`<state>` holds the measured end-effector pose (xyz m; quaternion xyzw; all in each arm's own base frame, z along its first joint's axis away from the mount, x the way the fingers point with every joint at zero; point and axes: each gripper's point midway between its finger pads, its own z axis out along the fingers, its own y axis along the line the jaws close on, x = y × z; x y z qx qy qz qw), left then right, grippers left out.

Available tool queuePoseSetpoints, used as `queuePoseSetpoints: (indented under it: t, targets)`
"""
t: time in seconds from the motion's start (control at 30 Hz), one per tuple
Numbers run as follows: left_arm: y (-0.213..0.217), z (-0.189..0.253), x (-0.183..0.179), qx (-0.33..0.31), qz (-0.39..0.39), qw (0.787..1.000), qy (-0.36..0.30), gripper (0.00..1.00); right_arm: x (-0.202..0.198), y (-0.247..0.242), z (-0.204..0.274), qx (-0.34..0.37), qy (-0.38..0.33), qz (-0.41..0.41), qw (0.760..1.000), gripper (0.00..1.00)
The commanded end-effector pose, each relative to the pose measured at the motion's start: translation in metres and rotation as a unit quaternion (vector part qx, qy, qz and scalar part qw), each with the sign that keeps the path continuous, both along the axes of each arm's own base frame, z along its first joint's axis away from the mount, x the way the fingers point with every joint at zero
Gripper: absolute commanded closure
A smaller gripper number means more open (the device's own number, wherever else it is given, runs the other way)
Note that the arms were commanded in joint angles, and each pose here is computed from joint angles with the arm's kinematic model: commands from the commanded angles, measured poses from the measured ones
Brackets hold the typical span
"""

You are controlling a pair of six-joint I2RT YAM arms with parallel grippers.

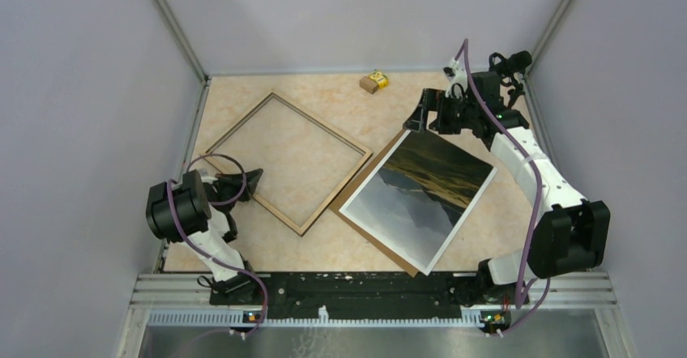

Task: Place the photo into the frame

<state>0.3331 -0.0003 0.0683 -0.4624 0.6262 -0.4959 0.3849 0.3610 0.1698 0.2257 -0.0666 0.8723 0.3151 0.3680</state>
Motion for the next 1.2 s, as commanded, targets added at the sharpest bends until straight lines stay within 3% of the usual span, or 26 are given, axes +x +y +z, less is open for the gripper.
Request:
queuePoseSetpoints:
  t: [0.0, 0.67, 0.93, 1.17]
  targets:
    - [0.0029, 0.0147, 0.0045, 0.021, -0.008, 0.999, -0.032, 1.00, -0.0006, 0.0016, 0.0180, 0.012, -0.034, 0.006, 0.999, 0.01]
    - [0.0087, 0.0173, 0.0006, 0.053, -0.014, 0.998, -0.028, 1.00, -0.0021, 0.0046, 0.0175, 0.018, -0.031, 0.012, 0.999, 0.01]
    - [0.0056, 0.0195, 0.0026, 0.036, -0.023, 0.998, -0.045, 1.00, -0.0021, 0.0047, 0.0176, 0.019, -0.032, 0.013, 0.999, 0.01]
    - [-0.0001, 0.0144, -0.0008, -0.021, -0.023, 0.999, -0.042, 1.00, -0.0017, 0.0051, 0.0170, 0.020, -0.031, 0.013, 0.999, 0.01]
